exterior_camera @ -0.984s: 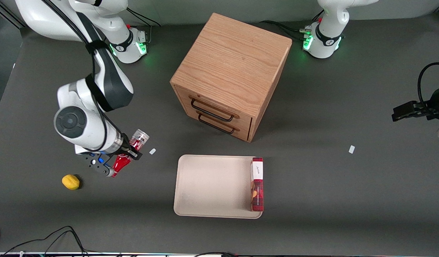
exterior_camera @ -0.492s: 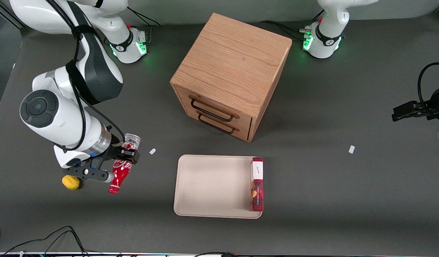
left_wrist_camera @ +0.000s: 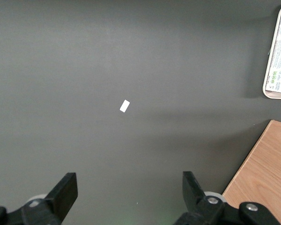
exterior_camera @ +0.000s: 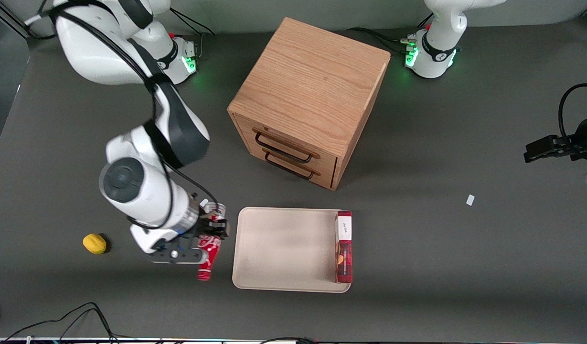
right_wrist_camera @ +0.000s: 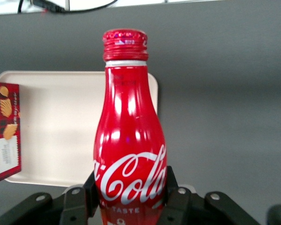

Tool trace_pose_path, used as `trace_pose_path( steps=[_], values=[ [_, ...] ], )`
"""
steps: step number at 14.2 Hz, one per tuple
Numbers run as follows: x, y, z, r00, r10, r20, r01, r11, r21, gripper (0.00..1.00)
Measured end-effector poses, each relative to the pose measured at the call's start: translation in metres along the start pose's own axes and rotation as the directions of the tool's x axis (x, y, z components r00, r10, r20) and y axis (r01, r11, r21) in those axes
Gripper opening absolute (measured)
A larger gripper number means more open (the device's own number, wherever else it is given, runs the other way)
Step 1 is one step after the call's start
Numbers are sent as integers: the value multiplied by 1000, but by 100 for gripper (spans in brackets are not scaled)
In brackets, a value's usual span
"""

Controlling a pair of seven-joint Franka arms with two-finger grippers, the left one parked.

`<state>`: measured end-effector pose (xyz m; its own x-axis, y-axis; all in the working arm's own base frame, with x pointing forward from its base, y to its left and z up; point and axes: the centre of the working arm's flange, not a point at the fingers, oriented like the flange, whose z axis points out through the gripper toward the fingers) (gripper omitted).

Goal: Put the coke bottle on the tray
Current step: 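Lift the bottle upright with the right gripper, then carry the bottle over the cream tray and lower it upright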

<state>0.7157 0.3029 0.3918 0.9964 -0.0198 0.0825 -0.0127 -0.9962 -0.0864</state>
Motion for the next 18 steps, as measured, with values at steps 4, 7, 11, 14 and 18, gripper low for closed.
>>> trace_pose_path(
  steps=[4,7,11,14,18],
  values=[
    [-8,-22,102,999,-38,32,38,999,7,56],
    [-10,-23,145,999,-37,31,37,999,17,56],
    [-11,-19,182,999,-30,23,30,999,27,56],
    [-12,-17,197,1000,-26,15,26,999,32,56],
    [-8,-11,202,1000,-19,-2,19,999,36,67]
  ],
)
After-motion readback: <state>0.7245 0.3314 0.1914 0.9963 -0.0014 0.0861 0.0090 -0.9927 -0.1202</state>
